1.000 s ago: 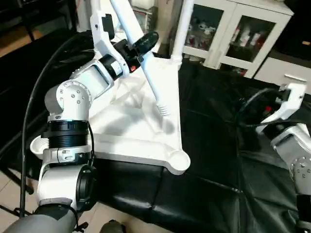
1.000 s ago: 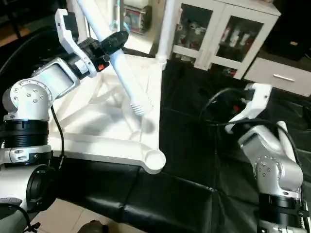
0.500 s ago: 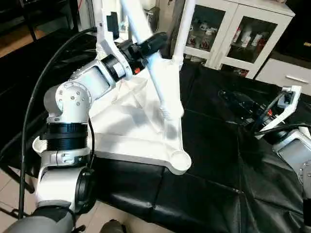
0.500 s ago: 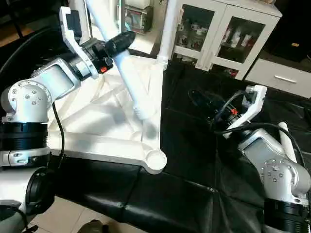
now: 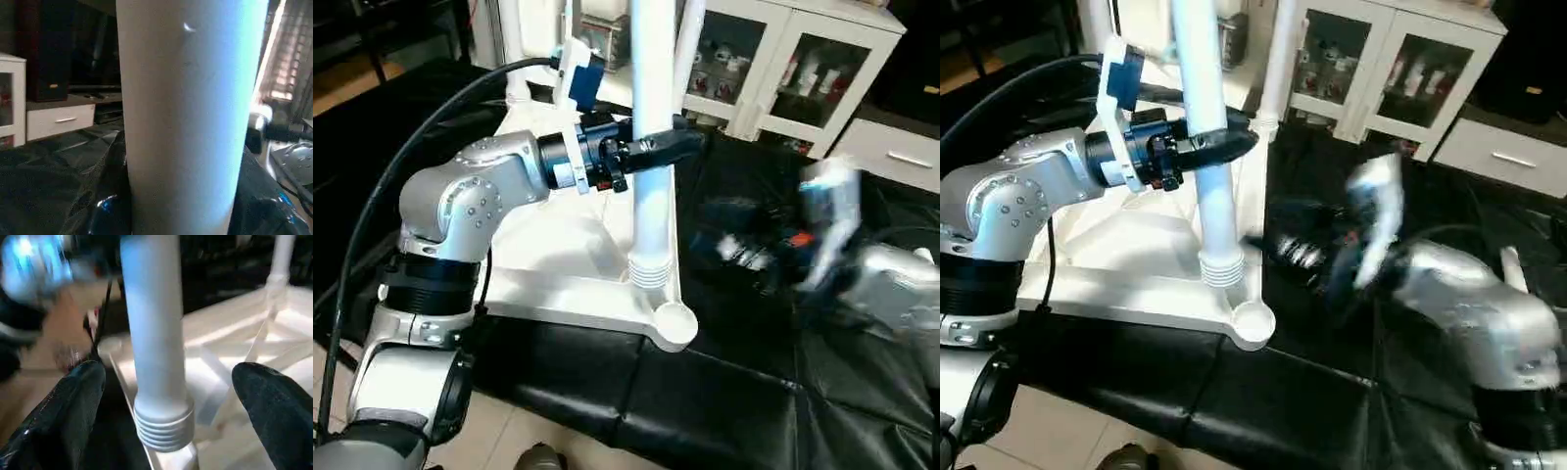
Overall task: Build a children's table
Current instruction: Pick table leg
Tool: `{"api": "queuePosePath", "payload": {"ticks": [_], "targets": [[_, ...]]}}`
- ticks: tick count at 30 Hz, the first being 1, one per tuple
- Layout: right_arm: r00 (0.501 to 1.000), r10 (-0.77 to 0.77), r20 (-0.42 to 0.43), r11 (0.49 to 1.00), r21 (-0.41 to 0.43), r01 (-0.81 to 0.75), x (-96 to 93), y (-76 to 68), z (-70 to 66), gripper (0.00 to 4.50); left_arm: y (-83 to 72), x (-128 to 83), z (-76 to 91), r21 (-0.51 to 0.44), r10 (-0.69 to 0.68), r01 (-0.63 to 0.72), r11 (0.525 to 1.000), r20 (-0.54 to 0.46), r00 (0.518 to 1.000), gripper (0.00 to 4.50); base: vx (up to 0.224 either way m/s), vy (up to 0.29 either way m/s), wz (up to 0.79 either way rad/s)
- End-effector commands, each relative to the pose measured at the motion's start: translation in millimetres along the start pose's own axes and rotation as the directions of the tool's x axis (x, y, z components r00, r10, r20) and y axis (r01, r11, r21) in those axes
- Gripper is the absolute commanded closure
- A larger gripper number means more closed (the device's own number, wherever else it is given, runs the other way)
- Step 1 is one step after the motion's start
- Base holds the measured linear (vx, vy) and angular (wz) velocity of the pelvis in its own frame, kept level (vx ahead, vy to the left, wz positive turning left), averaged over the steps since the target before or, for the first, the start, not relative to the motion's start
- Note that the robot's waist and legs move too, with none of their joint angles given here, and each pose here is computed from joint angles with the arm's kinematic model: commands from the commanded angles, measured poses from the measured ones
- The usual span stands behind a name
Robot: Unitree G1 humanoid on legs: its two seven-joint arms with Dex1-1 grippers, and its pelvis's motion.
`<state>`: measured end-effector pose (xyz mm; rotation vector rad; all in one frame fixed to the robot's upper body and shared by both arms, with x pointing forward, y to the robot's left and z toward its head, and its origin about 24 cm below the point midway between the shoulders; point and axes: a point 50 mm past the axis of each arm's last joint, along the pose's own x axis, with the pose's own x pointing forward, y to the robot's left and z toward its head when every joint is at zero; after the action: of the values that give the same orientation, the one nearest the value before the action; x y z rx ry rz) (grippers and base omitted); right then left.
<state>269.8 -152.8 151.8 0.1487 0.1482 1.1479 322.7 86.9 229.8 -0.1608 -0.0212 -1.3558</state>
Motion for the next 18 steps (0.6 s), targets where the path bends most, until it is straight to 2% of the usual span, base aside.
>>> {"api": "queuePosePath", "payload": {"ticks": [1, 5, 13, 18], "targets": [[1.0, 0.005, -0.017, 0.999, -0.044, -0.005, 8.2, -2.8, 0.9, 0.0, -11.4, 12.2, 3.0, 0.059, -0.081, 0.083, 0.995, -0.025, 0.996, 2.64, 0.0, 0.0, 0.0], [0.998, 0.027, -0.059, 0.997, -0.067, -0.031, 17.6, -2.0, -5.3, 0.0, -17.4, 16.9, 2.7, 0.069, -0.129, 0.131, 0.989, -0.037, 0.991, 2.64, 0.0, 0.0, 0.0], [0.997, 0.055, -0.056, 0.995, -0.08, -0.06, 23.2, -0.6, -5.3, 0.0, -20.0, 18.7, 1.8, 0.079, -0.159, 0.164, 0.983, -0.063, 0.985, 2.64, 0.0, 0.0, 0.0], [0.986, 0.104, -0.134, 0.988, -0.101, -0.118, 23.0, 3.3, -12.1, 0.0, -20.9, 19.1, -1.1, 0.081, -0.175, 0.182, 0.98, -0.086, 0.981, 2.64, 0.0, 0.0, 0.0]]}}
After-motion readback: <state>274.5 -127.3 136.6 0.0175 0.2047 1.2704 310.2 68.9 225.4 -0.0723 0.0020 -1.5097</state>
